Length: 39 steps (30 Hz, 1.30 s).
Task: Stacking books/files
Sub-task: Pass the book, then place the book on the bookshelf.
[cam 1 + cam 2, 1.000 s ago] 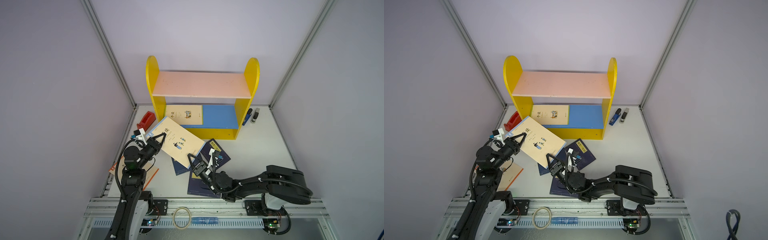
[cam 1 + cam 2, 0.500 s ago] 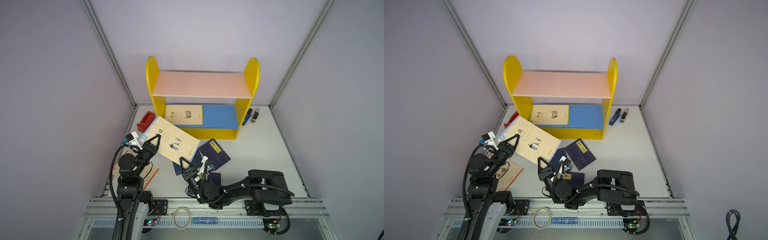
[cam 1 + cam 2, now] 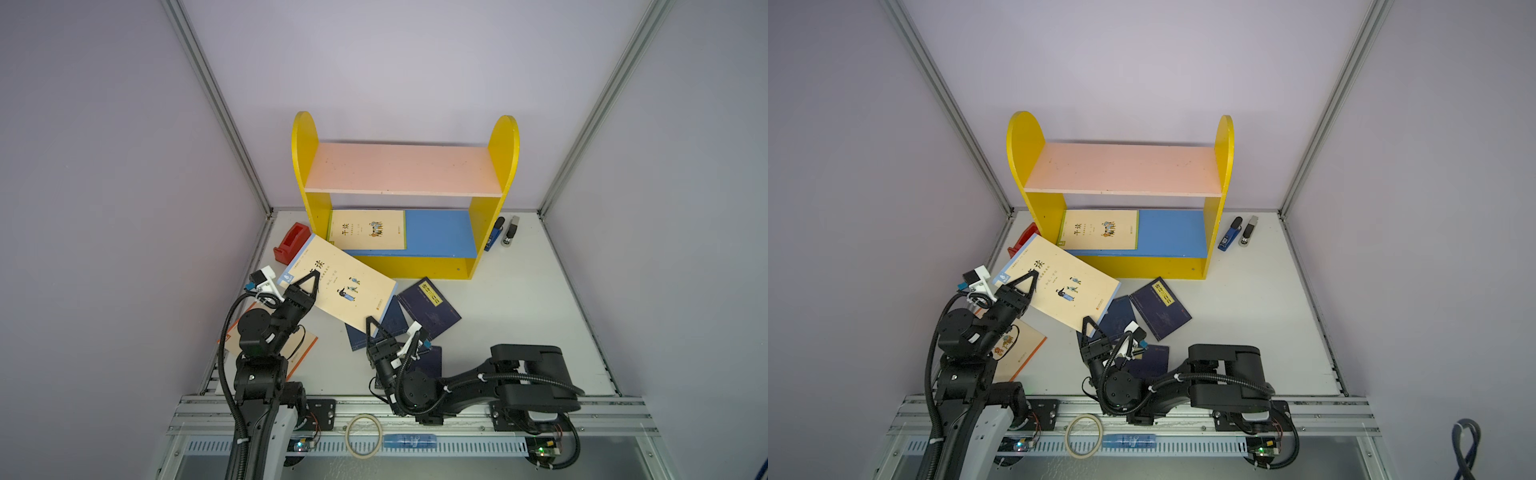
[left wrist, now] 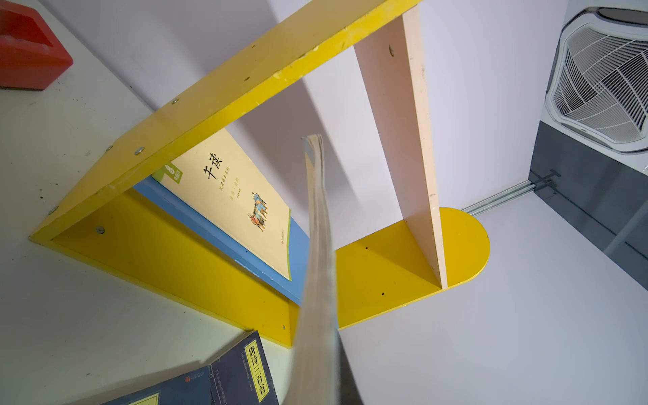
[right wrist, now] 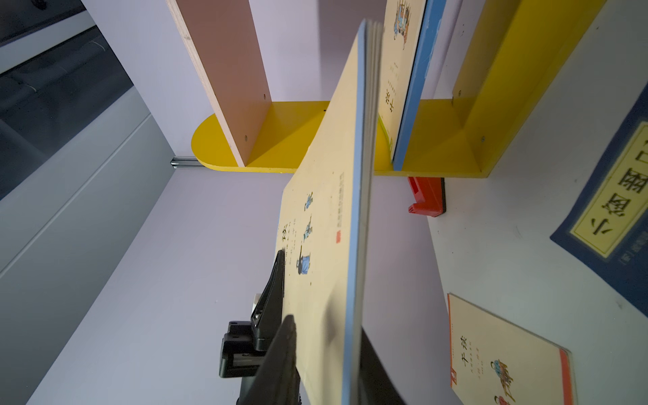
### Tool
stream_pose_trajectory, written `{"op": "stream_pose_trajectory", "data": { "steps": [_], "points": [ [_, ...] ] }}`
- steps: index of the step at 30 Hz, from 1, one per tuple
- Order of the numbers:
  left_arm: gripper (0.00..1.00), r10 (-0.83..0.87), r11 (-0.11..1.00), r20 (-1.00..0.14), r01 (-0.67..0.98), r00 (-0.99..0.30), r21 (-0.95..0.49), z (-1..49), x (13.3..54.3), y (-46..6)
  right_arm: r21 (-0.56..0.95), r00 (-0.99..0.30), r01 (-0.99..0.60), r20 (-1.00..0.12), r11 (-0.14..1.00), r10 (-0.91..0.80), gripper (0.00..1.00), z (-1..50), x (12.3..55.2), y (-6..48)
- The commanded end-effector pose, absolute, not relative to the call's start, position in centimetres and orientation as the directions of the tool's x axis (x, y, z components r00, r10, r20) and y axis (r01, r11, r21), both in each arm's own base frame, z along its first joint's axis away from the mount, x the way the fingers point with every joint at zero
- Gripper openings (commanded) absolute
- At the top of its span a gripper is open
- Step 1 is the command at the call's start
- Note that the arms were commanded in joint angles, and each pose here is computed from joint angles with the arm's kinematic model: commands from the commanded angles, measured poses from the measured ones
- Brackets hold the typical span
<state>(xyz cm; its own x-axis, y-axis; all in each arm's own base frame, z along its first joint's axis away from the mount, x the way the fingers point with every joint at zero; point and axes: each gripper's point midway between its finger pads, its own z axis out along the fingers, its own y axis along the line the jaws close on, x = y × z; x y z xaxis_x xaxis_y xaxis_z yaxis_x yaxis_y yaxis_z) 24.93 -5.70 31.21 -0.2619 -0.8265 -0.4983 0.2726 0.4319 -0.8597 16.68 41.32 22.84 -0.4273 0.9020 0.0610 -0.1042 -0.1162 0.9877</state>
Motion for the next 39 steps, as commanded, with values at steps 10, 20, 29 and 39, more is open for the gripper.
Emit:
{"op": "stream_pose_trajectory", "data": {
  "steps": [10,20,29,39],
  "points": [
    [0.00,-0.828,0.439,-0.505,0.278,-0.243,-0.854,31.4,25.0,-5.5,0.982,-0.408,-0.134,0.067,-0.133,0.910,0.12,24.3,17.3,41.8],
    [0.15,-0.838,0.456,-0.489,0.181,-0.241,-0.871,30.0,25.6,-4.6,0.977,-0.489,-0.171,0.025,-0.124,0.872,0.00,24.2,19.5,41.2],
    [0.54,-0.850,0.462,-0.473,0.107,-0.230,-0.881,28.8,25.9,-3.8,0.973,-0.520,-0.231,-0.127,0.004,0.844,0.00,24.5,23.2,36.0],
    [0.62,-0.848,0.471,-0.479,0.092,-0.226,-0.877,28.8,25.9,-3.6,0.819,-0.492,-0.339,-0.574,0.463,0.655,0.00,29.1,25.2,32.9]
  ]
}}
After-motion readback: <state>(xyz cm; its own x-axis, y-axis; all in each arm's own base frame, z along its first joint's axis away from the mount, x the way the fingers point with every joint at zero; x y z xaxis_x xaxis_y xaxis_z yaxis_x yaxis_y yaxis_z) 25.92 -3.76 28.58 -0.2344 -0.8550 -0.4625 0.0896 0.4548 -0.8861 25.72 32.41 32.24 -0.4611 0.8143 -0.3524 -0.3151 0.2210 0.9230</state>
